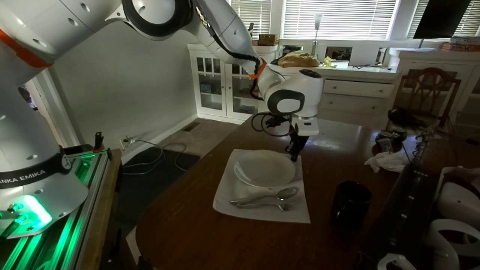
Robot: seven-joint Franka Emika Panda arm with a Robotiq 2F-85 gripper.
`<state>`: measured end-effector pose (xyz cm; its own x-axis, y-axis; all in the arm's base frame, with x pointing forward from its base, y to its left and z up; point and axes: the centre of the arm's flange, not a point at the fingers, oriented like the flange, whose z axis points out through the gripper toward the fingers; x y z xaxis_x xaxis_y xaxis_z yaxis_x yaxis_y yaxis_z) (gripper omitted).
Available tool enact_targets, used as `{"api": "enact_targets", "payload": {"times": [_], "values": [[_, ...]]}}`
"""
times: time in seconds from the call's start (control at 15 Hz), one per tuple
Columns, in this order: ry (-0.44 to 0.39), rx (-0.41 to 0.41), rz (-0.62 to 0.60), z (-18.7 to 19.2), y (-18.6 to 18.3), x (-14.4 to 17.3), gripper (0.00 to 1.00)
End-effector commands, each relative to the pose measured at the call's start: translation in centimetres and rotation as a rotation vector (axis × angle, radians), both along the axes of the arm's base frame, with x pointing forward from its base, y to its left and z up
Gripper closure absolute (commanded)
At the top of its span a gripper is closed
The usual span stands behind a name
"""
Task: Move the white towel to the left.
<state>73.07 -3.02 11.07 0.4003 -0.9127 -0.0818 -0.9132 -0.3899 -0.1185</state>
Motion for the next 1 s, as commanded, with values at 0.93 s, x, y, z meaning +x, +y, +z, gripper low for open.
{"api": "enact_targets", "payload": {"times": [0.93], "values": [[-0.146, 0.069, -0.051, 1.4, 1.2, 0.6, 1.00]]}}
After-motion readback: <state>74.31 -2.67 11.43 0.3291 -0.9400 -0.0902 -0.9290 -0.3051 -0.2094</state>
